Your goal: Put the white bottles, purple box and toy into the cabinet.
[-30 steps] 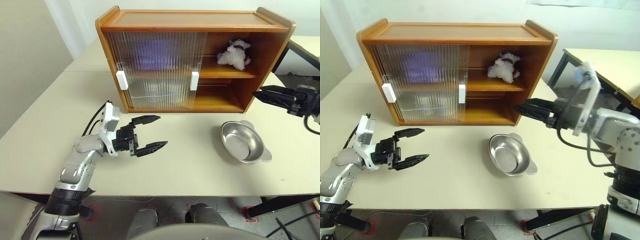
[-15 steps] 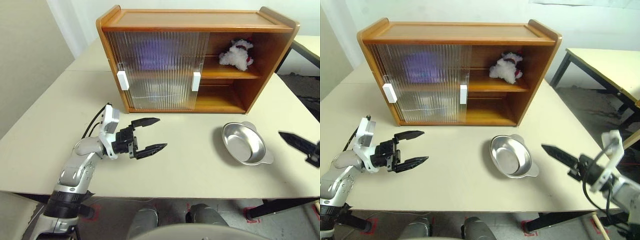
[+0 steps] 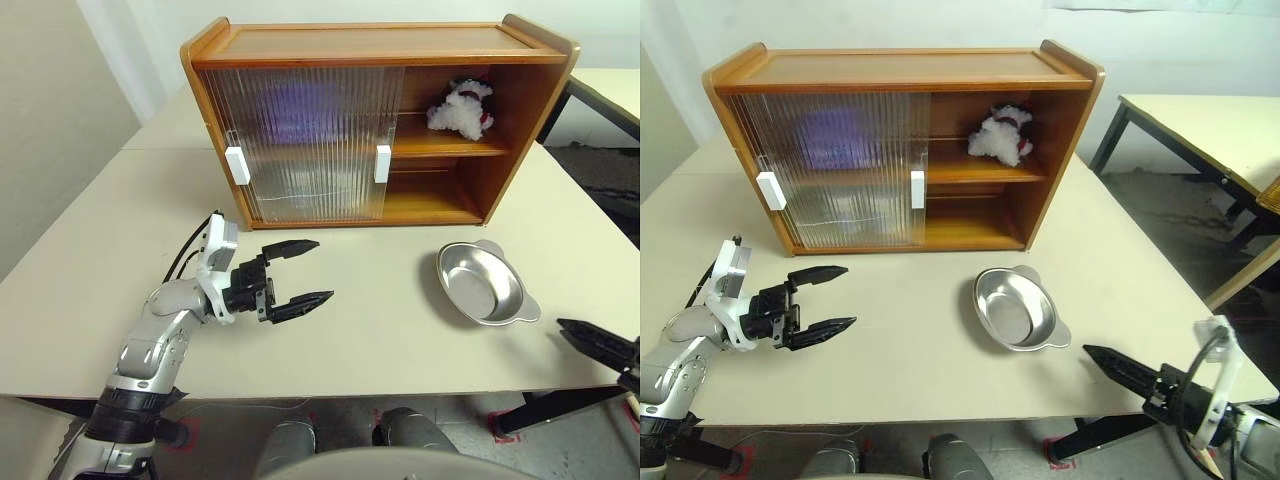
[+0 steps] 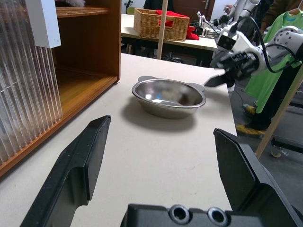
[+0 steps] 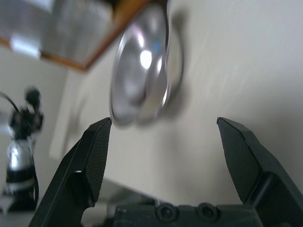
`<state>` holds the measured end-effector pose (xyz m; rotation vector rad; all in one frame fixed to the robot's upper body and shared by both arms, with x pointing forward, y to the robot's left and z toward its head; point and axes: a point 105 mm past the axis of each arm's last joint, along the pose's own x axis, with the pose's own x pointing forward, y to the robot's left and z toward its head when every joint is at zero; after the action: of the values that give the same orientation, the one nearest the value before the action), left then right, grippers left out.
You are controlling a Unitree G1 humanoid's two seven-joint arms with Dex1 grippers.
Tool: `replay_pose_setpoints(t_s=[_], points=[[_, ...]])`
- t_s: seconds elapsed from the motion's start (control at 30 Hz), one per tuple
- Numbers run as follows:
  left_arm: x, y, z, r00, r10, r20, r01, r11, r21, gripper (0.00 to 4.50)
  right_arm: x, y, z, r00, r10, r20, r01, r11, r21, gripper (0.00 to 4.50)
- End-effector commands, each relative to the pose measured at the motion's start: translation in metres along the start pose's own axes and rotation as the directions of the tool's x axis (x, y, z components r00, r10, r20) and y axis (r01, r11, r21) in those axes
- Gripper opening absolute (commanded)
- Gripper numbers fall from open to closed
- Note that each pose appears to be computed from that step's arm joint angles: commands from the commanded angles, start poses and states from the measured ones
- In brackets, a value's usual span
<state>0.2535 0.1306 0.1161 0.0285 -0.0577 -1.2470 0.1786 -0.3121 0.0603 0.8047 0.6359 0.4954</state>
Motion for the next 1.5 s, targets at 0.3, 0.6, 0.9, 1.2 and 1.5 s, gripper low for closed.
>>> replay_pose_setpoints(t_s=[0.3,0.6,0.9,1.2,1.5], points=[[-0.001,-0.001,0.001,1.000,-0.010,-0.014,0.010,1.000,0.007,4.50,0.029,0.007,0.011,0.999,0.045,0.029,-0.045,0.999,-0.018,4.46],[-0.002,0.001,0.001,1.000,-0.009,-0.017,0.009,1.000,0.014,4.50,0.036,0.015,0.005,0.996,0.092,-0.021,-0.092,0.996,0.015,2.45],[-0.003,0.002,0.003,1.000,-0.011,-0.018,0.012,1.000,0.021,4.50,0.039,0.019,0.009,0.993,0.117,-0.010,-0.116,0.993,0.023,0.04],[-0.003,0.001,0.003,1.000,-0.014,-0.019,0.014,1.000,0.022,4.50,0.046,0.032,0.029,0.978,0.186,0.095,-0.192,0.980,0.055,0.04],[-0.002,0.000,0.004,1.000,-0.013,-0.018,0.013,1.000,0.023,4.50,0.061,0.056,0.027,0.926,0.321,0.200,-0.359,0.912,0.197,0.04]])
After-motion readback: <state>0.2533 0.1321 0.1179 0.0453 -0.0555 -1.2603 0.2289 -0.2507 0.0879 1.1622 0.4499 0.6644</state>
